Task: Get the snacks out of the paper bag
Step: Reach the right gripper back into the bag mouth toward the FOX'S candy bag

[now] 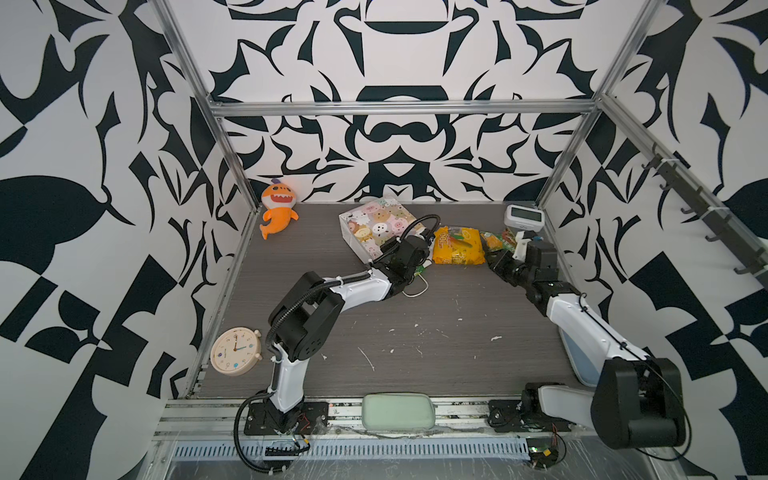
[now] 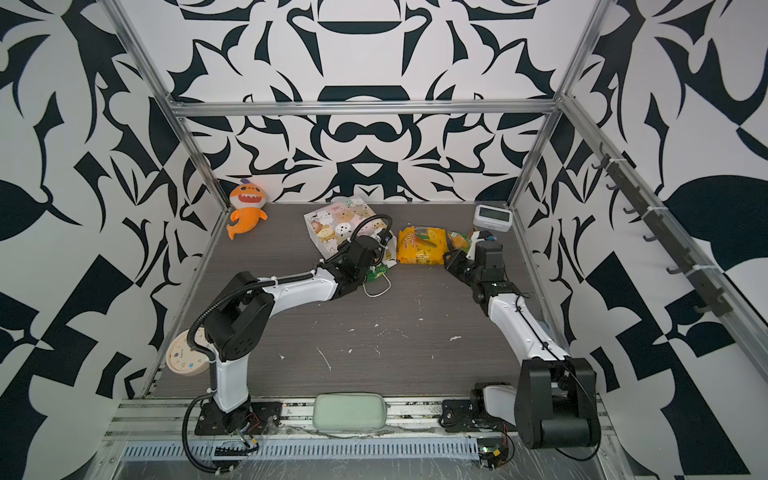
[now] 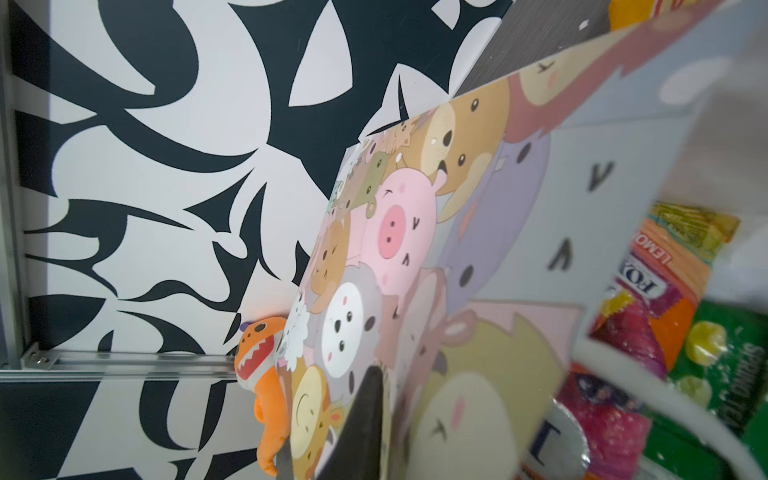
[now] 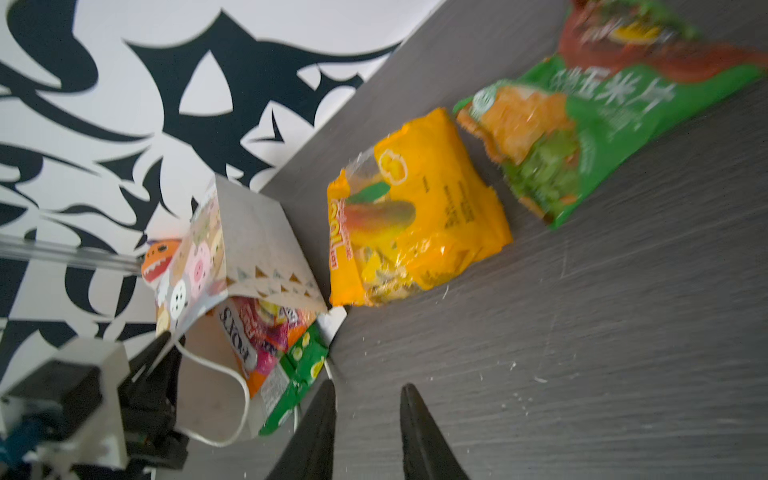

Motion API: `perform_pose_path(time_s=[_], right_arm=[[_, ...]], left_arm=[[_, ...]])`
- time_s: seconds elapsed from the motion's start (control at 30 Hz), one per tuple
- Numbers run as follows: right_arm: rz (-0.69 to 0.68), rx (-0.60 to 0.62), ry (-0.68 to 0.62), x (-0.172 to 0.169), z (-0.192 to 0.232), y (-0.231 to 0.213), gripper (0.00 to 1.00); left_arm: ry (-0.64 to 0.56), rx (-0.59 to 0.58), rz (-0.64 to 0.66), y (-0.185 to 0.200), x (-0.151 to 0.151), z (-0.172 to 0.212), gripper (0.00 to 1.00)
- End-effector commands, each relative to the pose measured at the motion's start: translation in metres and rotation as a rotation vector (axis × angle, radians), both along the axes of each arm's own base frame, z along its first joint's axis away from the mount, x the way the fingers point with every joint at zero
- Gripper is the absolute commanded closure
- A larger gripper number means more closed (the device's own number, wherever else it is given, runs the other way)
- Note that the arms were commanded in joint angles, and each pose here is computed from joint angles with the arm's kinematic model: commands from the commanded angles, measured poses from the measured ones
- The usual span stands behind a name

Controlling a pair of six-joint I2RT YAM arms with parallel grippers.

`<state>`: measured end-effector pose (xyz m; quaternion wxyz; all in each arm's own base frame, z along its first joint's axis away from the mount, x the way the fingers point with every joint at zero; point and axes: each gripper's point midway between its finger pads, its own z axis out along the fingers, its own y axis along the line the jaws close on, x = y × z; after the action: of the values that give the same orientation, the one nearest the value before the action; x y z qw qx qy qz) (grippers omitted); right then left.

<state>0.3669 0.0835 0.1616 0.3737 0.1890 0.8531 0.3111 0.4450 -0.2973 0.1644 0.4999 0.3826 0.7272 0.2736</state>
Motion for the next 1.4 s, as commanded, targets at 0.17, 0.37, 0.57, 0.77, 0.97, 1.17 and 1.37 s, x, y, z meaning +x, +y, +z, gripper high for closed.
perform_pose_path(time_s=[0.17, 0.37, 0.57, 0.77, 0.97, 1.17, 1.37], right_arm=[[0.275, 0.106, -0.038, -0.018, -0.012, 0.104, 0.69], [0.3, 0.155, -0.001, -0.008, -0.026, 0.155, 0.7], [0.222, 0.241, 0.02, 0.01, -0.029, 0.189, 0.7], [0.144, 0.307, 0.063, 0.03, -0.045, 0.205, 0.68], [0.049, 0.35, 0.139, 0.034, -0.073, 0.208, 0.67], [0.027, 0.342, 0.101, 0.04, -0.068, 0.216, 0.64], [0.004, 0.379, 0.087, 0.053, -0.073, 0.222, 0.62]], left_arm=[[-0.027, -0.084, -0.014, 0.001, 0.0, 0.062, 0.9], [-0.006, -0.091, -0.013, 0.002, 0.004, 0.068, 0.94], [0.018, -0.108, -0.004, 0.001, 0.003, 0.07, 0.94], [0.032, -0.121, 0.005, 0.003, 0.001, 0.068, 0.94], [0.025, -0.118, 0.019, 0.007, -0.001, 0.072, 0.95], [0.023, -0.133, 0.023, 0.008, -0.001, 0.074, 0.95], [0.033, -0.139, 0.025, 0.006, 0.0, 0.072, 0.95]])
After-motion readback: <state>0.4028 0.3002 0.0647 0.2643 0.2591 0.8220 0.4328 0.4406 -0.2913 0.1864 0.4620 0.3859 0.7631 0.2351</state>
